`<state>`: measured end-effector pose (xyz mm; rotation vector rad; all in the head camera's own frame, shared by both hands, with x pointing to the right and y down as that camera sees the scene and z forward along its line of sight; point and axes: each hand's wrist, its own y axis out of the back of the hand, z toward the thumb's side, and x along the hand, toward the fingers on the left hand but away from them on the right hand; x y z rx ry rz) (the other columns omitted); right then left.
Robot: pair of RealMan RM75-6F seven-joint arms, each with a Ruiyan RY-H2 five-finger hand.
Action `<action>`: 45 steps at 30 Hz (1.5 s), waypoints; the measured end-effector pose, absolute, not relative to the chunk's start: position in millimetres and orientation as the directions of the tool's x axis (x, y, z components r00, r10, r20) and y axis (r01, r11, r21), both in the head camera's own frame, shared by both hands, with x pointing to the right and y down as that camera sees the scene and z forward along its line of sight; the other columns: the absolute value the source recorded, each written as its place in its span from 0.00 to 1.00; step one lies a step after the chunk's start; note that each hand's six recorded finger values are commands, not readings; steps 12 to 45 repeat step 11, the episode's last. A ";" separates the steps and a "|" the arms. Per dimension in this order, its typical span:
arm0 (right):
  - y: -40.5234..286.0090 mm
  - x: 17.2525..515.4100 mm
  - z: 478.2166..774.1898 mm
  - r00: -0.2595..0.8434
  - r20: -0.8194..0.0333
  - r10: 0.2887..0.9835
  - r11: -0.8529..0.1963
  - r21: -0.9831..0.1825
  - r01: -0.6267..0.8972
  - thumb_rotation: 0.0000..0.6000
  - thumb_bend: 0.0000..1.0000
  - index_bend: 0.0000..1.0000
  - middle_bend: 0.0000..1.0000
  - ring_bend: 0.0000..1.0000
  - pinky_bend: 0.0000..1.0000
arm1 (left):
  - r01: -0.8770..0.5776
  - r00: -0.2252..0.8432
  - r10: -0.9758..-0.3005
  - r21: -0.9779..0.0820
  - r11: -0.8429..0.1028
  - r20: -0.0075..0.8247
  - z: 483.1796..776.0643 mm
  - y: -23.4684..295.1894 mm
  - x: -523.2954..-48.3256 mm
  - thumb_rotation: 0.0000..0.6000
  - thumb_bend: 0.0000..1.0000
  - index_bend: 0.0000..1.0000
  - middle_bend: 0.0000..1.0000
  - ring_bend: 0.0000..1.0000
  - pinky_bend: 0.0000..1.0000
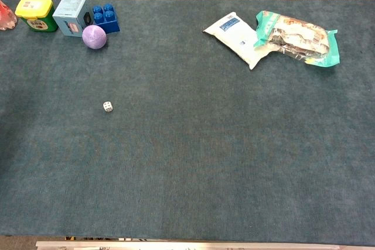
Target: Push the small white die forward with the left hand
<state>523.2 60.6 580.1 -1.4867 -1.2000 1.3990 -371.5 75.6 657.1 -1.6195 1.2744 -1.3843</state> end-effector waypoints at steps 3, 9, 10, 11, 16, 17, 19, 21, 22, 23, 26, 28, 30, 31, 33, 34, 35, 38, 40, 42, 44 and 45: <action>60.1 520.4 580.6 -0.026 -0.292 0.956 -0.287 -0.949 0.133 1.00 0.41 0.15 0.34 0.28 0.33 | -0.262 -0.082 -0.947 -0.923 -0.281 0.312 649.4 88.9 -384.0 1.00 0.38 0.04 0.22 0.19 0.18; 59.9 518.2 581.0 -0.020 -0.293 0.956 -0.288 -0.948 0.135 1.00 0.41 0.15 0.34 0.28 0.33 | -0.258 -0.135 -0.948 -0.934 -0.248 0.289 639.5 104.6 -396.6 1.00 0.38 0.04 0.21 0.18 0.17; 59.8 517.7 581.0 -0.018 -0.292 0.956 -0.287 -0.948 0.135 1.00 0.41 0.15 0.34 0.28 0.33 | -0.262 -0.140 -0.950 -0.936 -0.235 0.278 637.6 104.9 -397.2 1.00 0.38 0.04 0.21 0.18 0.17; 59.7 517.4 580.9 -0.017 -0.292 0.956 -0.287 -0.948 0.135 1.00 0.41 0.15 0.34 0.28 0.33 | -0.267 -0.143 -0.953 -0.938 -0.223 0.267 636.0 104.8 -397.4 1.00 0.38 0.04 0.21 0.18 0.17; 59.7 517.4 580.9 -0.017 -0.292 0.956 -0.287 -0.948 0.135 1.00 0.41 0.15 0.34 0.28 0.33 | -0.267 -0.143 -0.953 -0.938 -0.223 0.267 636.0 104.8 -397.4 1.00 0.38 0.04 0.21 0.18 0.17; 59.7 517.4 580.9 -0.017 -0.292 0.956 -0.287 -0.948 0.135 1.00 0.41 0.15 0.34 0.28 0.33 | -0.267 -0.143 -0.953 -0.938 -0.223 0.267 636.0 104.8 -397.4 1.00 0.38 0.04 0.21 0.18 0.17; 59.7 517.4 580.9 -0.017 -0.292 0.956 -0.287 -0.948 0.135 1.00 0.41 0.15 0.34 0.28 0.33 | -0.267 -0.143 -0.953 -0.938 -0.223 0.267 636.0 104.8 -397.4 1.00 0.38 0.04 0.21 0.18 0.17; 59.7 517.4 580.9 -0.017 -0.292 0.956 -0.287 -0.948 0.135 1.00 0.41 0.15 0.34 0.28 0.33 | -0.267 -0.143 -0.953 -0.938 -0.223 0.267 636.0 104.8 -397.4 1.00 0.38 0.04 0.21 0.18 0.17; 59.7 517.4 580.9 -0.017 -0.292 0.956 -0.287 -0.948 0.135 1.00 0.41 0.15 0.34 0.28 0.33 | -0.267 -0.143 -0.953 -0.938 -0.223 0.267 636.0 104.8 -397.4 1.00 0.38 0.04 0.21 0.18 0.17; 59.7 517.4 580.9 -0.017 -0.292 0.956 -0.287 -0.948 0.135 1.00 0.41 0.15 0.34 0.28 0.33 | -0.267 -0.143 -0.953 -0.938 -0.223 0.267 636.0 104.8 -397.4 1.00 0.38 0.04 0.21 0.18 0.17; 59.7 517.4 580.9 -0.017 -0.292 0.956 -0.287 -0.948 0.135 1.00 0.41 0.15 0.34 0.28 0.33 | -0.267 -0.143 -0.953 -0.938 -0.223 0.267 636.0 104.8 -397.4 1.00 0.38 0.04 0.21 0.18 0.17; 59.7 517.4 580.9 -0.017 -0.292 0.956 -0.287 -0.948 0.135 1.00 0.41 0.15 0.34 0.28 0.33 | -0.267 -0.143 -0.953 -0.938 -0.223 0.267 636.0 104.8 -397.4 1.00 0.38 0.04 0.21 0.18 0.17; 59.7 517.4 580.9 -0.017 -0.292 0.956 -0.287 -0.948 0.135 1.00 0.41 0.15 0.34 0.28 0.33 | -0.267 -0.143 -0.953 -0.938 -0.223 0.267 636.0 104.8 -397.4 1.00 0.38 0.04 0.21 0.18 0.17; 59.7 517.4 580.9 -0.017 -0.292 0.956 -0.287 -0.948 0.135 1.00 0.41 0.15 0.34 0.28 0.33 | -0.267 -0.143 -0.953 -0.938 -0.223 0.267 636.0 104.8 -397.4 1.00 0.38 0.04 0.21 0.18 0.17; 59.7 517.4 580.9 -0.017 -0.292 0.956 -0.287 -0.948 0.135 1.00 0.41 0.15 0.34 0.28 0.33 | -0.267 -0.143 -0.953 -0.938 -0.223 0.267 636.0 104.8 -397.4 1.00 0.38 0.04 0.21 0.18 0.17; 59.7 517.4 580.9 -0.017 -0.292 0.956 -0.287 -0.948 0.135 1.00 0.41 0.15 0.34 0.28 0.33 | -0.267 -0.143 -0.953 -0.938 -0.223 0.267 636.0 104.8 -397.4 1.00 0.38 0.04 0.21 0.18 0.17; 59.7 517.4 580.9 -0.017 -0.292 0.956 -0.287 -0.948 0.135 1.00 0.41 0.15 0.34 0.28 0.33 | -0.267 -0.143 -0.953 -0.938 -0.223 0.267 636.0 104.8 -397.4 1.00 0.38 0.04 0.21 0.18 0.17; 59.7 517.4 580.9 -0.017 -0.292 0.956 -0.287 -0.948 0.135 1.00 0.41 0.15 0.34 0.28 0.33 | -0.267 -0.143 -0.953 -0.938 -0.223 0.267 636.0 104.8 -397.4 1.00 0.38 0.04 0.21 0.18 0.17; 59.7 517.4 580.9 -0.017 -0.292 0.956 -0.287 -0.948 0.135 1.00 0.41 0.15 0.34 0.28 0.33 | -0.267 -0.143 -0.953 -0.938 -0.223 0.267 636.0 104.8 -397.4 1.00 0.38 0.04 0.21 0.18 0.17; 59.7 517.4 580.9 -0.017 -0.292 0.956 -0.287 -0.948 0.135 1.00 0.41 0.15 0.34 0.28 0.33 | -0.267 -0.143 -0.953 -0.938 -0.223 0.267 636.0 104.8 -397.4 1.00 0.38 0.04 0.21 0.18 0.17; 59.7 517.4 580.9 -0.017 -0.292 0.956 -0.287 -0.948 0.135 1.00 0.41 0.15 0.34 0.28 0.33 | -0.267 -0.143 -0.953 -0.938 -0.223 0.267 636.0 104.8 -397.4 1.00 0.38 0.04 0.21 0.18 0.17; 59.7 517.4 580.9 -0.017 -0.292 0.956 -0.287 -0.948 0.135 1.00 0.41 0.15 0.34 0.28 0.33 | -0.267 -0.143 -0.953 -0.938 -0.223 0.267 636.0 104.8 -397.4 1.00 0.38 0.04 0.21 0.18 0.17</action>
